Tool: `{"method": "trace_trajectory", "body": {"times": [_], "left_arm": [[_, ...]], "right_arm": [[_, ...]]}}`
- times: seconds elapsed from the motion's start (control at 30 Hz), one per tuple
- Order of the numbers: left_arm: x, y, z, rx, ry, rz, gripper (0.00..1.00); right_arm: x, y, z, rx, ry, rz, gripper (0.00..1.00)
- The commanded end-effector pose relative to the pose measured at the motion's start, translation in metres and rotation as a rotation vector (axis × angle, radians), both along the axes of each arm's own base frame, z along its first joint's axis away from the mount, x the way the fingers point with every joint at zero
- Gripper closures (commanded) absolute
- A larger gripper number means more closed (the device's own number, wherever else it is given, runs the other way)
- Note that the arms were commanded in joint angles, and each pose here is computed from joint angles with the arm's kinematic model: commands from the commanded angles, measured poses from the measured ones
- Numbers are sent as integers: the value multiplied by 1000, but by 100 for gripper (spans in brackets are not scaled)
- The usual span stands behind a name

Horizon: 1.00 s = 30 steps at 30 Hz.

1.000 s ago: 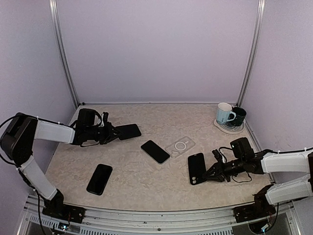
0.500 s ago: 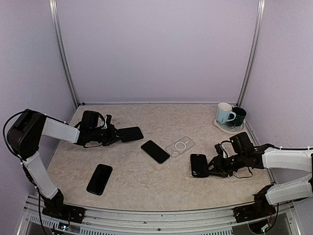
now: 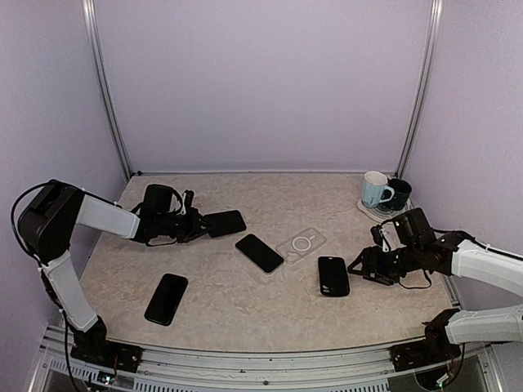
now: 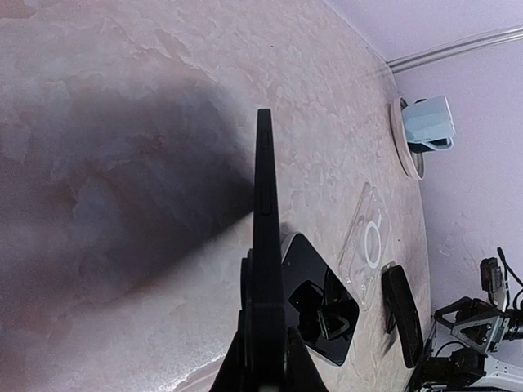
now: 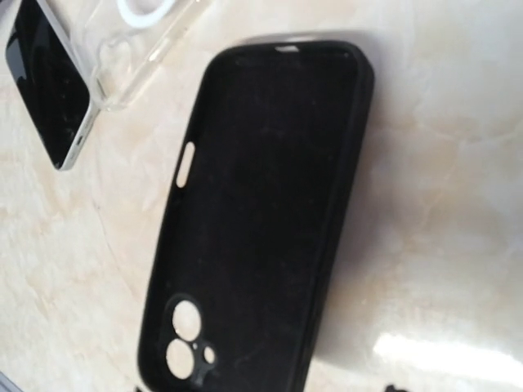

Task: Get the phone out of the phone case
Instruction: Place the phone case at the center of the board, then place the phone at the center of the board.

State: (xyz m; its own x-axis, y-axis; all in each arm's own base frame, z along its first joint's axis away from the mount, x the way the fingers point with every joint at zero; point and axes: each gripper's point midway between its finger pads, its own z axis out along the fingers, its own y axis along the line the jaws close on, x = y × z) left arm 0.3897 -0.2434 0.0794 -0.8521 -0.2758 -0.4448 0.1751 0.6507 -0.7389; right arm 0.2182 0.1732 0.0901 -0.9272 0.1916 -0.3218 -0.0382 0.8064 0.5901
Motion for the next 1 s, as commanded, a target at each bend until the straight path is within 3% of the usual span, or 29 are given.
{"method": "trace_trajectory", "body": {"times": [0.0, 0.17, 0.77, 0.97], "left_arm": [[-13, -6, -22, 66, 48, -22, 98], [-26, -8, -33, 81, 76, -35, 96], [-68, 9, -97, 193, 206, -38, 84], [-76, 9, -101, 221, 205, -40, 74]], "right_arm": [[-6, -7, 6, -23, 5, -5, 36], [-12, -12, 9, -24, -4, -14, 30], [-24, -13, 26, 24, -33, -11, 29], [-26, -13, 27, 39, -34, -15, 28]]}}
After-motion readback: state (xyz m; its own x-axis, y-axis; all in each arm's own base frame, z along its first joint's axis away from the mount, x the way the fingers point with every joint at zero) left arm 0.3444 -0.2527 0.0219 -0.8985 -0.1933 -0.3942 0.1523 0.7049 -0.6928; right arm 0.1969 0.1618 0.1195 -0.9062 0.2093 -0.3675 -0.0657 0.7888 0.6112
